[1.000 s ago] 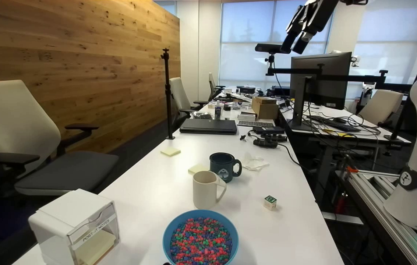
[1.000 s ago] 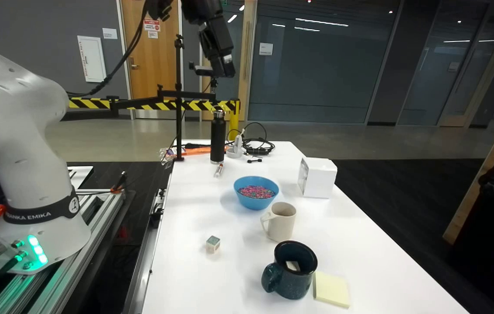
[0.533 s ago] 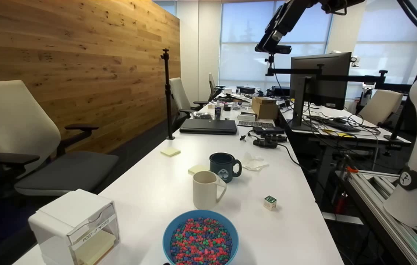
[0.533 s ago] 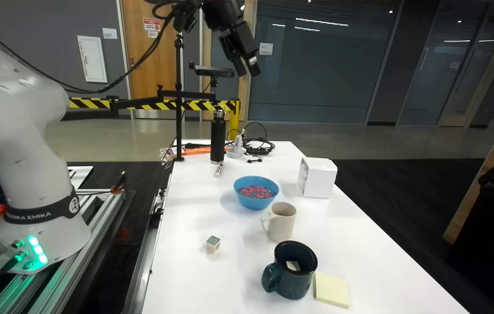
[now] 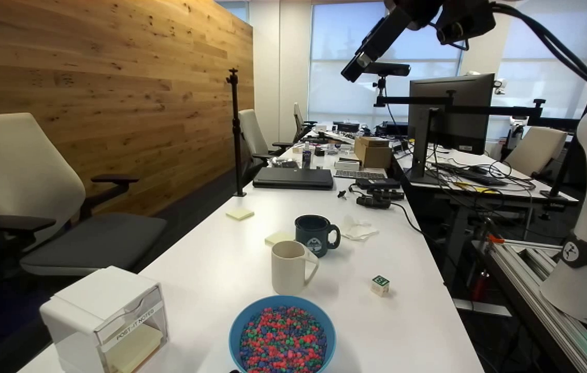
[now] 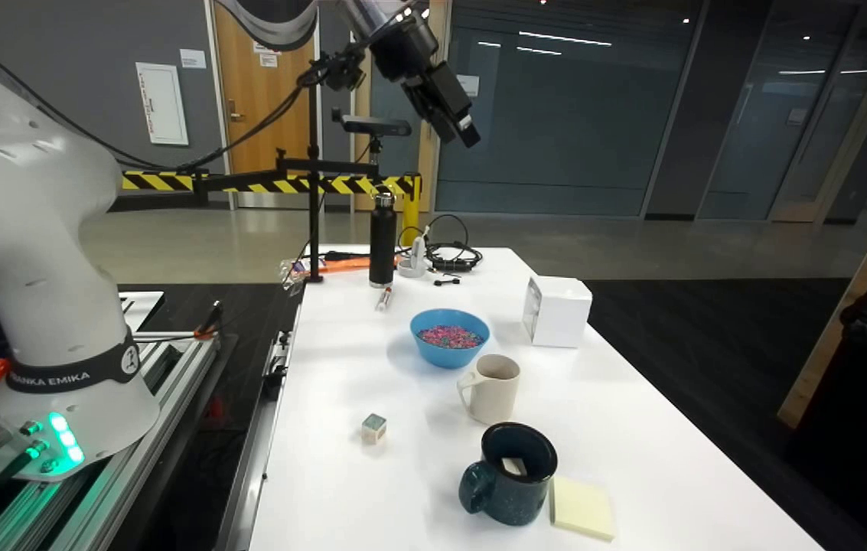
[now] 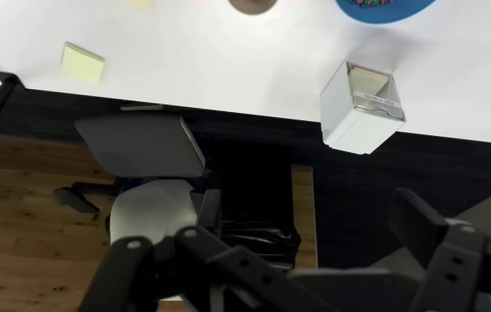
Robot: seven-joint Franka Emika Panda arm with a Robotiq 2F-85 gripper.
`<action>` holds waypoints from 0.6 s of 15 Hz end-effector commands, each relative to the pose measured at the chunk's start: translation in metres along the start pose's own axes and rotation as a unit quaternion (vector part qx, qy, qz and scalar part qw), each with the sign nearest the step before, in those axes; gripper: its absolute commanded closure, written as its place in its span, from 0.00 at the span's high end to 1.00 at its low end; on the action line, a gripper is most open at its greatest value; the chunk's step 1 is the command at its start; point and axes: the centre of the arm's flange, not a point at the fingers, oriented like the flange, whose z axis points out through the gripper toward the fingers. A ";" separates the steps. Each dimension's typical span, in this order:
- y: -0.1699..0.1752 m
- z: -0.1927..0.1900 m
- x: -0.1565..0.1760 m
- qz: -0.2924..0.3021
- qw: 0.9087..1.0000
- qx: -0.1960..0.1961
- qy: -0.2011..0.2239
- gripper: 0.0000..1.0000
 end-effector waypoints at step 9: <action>0.004 0.037 -0.059 -0.001 1.000 -0.025 -0.019 1.00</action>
